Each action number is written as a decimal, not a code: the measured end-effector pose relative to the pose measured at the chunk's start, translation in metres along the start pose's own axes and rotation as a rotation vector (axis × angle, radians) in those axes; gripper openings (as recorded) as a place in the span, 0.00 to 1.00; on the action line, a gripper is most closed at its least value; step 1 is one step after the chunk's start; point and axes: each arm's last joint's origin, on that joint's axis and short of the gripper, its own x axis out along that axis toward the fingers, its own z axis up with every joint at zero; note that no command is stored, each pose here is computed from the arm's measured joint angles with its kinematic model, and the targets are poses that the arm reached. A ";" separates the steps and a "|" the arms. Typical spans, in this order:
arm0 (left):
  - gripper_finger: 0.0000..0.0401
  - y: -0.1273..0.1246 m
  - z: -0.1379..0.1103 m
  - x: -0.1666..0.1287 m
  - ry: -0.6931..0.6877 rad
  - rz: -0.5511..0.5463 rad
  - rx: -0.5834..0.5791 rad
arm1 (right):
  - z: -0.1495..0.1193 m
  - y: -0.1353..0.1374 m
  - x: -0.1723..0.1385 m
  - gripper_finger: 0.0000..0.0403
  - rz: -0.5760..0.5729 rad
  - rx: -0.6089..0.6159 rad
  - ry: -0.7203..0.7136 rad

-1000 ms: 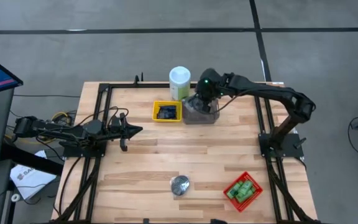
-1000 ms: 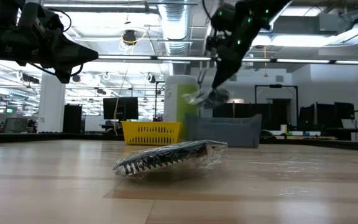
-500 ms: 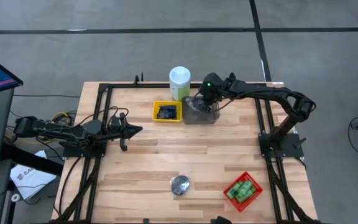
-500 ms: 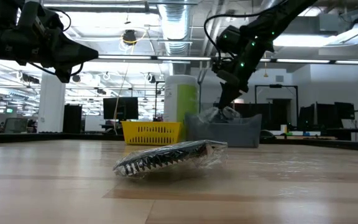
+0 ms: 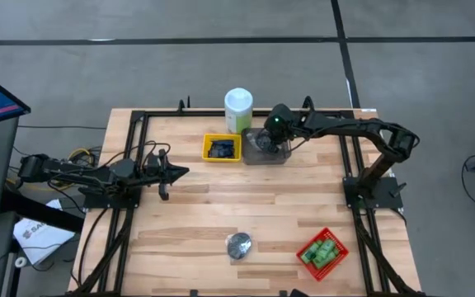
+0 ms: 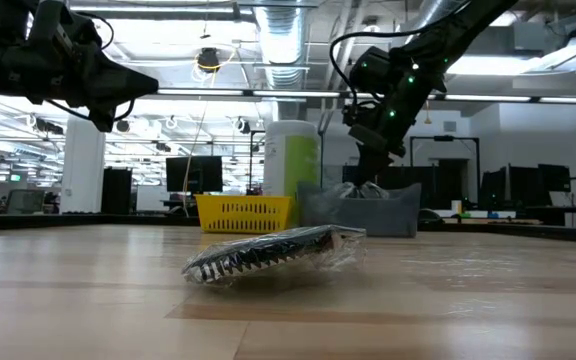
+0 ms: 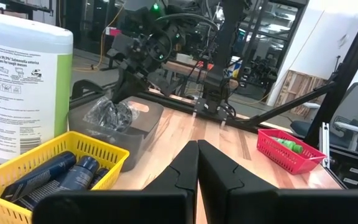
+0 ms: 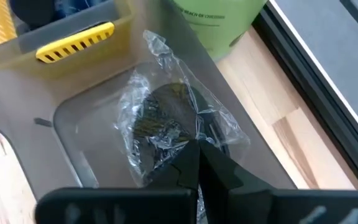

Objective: Pick & Place Travel size toiletries
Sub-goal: Put the hairbrush into the gray bin

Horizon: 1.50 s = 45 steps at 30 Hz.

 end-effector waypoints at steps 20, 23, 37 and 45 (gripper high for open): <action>0.00 0.000 0.001 0.000 -0.013 -0.003 -0.004 | 0.024 0.015 -0.016 0.50 0.184 0.017 -0.081; 0.00 0.000 0.002 0.000 -0.015 -0.004 -0.004 | 0.043 0.033 -0.033 0.61 0.349 -0.041 -0.157; 0.00 0.000 0.001 0.000 -0.016 -0.004 -0.004 | 0.037 0.170 -0.087 0.65 0.667 -0.627 -0.294; 0.00 0.000 0.001 0.000 -0.015 -0.004 -0.004 | 0.016 0.214 -0.092 0.65 0.734 -0.904 -0.347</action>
